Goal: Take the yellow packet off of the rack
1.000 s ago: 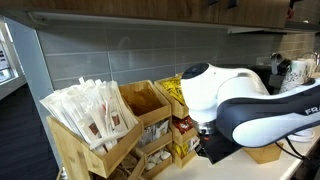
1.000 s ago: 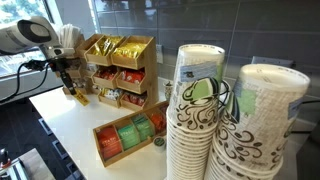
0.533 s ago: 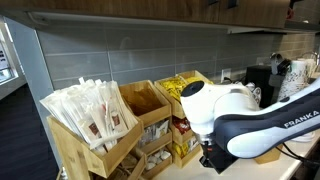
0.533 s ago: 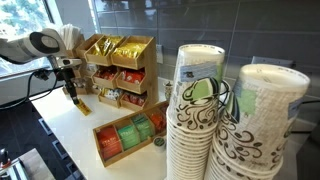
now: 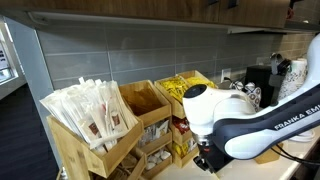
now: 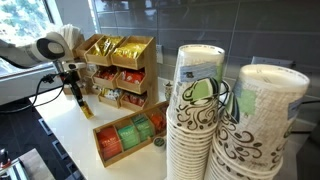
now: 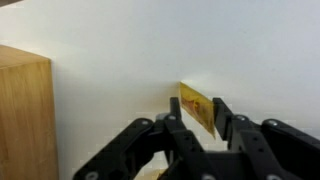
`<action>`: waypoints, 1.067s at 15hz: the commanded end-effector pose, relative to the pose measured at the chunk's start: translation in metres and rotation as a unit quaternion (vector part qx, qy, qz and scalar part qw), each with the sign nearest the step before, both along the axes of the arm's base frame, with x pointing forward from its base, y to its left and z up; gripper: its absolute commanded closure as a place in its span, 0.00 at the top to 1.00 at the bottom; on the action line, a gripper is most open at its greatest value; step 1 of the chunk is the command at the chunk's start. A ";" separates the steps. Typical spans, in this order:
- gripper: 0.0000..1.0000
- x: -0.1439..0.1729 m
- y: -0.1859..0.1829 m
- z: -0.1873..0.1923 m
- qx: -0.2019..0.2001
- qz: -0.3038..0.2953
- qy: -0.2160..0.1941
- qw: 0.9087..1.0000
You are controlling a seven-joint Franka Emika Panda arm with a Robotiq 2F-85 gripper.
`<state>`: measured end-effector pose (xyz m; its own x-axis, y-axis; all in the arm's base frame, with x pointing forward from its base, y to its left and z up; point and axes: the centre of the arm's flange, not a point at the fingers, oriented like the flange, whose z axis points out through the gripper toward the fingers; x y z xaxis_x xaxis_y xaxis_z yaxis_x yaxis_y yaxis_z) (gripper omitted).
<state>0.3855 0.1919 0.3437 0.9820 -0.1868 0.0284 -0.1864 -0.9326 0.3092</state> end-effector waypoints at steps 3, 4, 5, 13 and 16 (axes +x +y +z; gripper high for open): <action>0.87 -0.012 -0.014 0.034 0.046 0.039 -0.042 0.997; 0.93 -0.015 -0.015 0.042 0.051 0.043 -0.042 0.997; 0.99 -0.017 -0.016 0.048 0.057 0.043 -0.039 0.997; 1.00 -0.041 -0.021 0.103 0.160 0.028 -0.049 0.985; 1.00 -0.049 -0.020 0.117 0.176 0.051 -0.047 0.982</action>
